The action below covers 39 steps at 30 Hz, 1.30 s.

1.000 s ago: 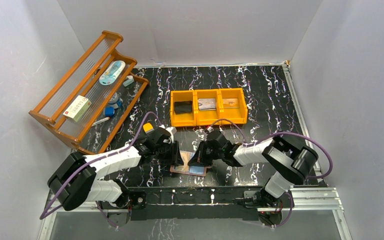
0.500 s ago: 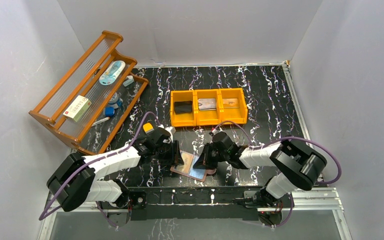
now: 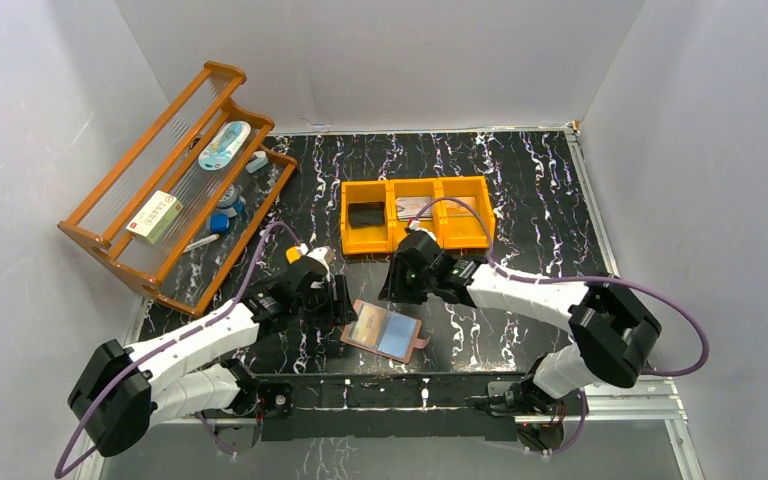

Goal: Take the credit cards out of the card holder

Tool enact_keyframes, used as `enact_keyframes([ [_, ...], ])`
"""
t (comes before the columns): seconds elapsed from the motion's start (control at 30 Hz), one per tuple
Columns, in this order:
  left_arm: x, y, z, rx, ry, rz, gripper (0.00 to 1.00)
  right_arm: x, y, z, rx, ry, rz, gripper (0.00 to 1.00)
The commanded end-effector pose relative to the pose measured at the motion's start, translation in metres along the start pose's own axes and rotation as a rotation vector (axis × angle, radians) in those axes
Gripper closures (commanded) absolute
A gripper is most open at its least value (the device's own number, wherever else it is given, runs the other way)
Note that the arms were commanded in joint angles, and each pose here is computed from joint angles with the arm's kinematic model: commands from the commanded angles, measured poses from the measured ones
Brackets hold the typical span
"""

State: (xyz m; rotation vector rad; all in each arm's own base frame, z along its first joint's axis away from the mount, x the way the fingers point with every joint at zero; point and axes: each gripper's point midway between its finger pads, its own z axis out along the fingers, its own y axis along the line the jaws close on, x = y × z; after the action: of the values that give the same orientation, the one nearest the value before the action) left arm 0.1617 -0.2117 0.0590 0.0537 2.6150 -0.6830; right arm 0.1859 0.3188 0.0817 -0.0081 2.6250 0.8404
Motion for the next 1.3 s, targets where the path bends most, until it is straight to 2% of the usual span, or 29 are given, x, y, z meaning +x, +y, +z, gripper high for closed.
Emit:
enact_keyframes([
  [0.0, -0.013, 0.018, -0.011, -0.098, -0.066, -0.026, 0.40, 0.011, -0.022, 0.004, 0.183, 0.014, -0.048, 0.57],
  [0.27, -0.014, 0.025, -0.013, -0.116, -0.070, -0.043, 0.39, 0.027, -0.022, 0.016, 0.281, 0.018, -0.077, 0.62],
  [0.77, -0.019, 0.011, -0.012, -0.051, -0.076, -0.049, 0.39, 0.040, -0.005, 0.019, 0.257, 0.031, -0.101, 0.60],
  [0.9, -0.017, 0.012, -0.012, -0.050, -0.069, -0.046, 0.39, 0.051, -0.020, 0.027, 0.314, 0.072, -0.109, 0.60],
  [1.0, -0.017, 0.011, -0.012, -0.044, -0.062, -0.038, 0.39, 0.059, -0.037, 0.030, 0.372, 0.087, -0.112, 0.66],
  [1.27, -0.016, 0.006, -0.012, -0.023, -0.050, -0.024, 0.39, 0.073, -0.067, 0.034, 0.440, 0.118, -0.116, 0.71],
])
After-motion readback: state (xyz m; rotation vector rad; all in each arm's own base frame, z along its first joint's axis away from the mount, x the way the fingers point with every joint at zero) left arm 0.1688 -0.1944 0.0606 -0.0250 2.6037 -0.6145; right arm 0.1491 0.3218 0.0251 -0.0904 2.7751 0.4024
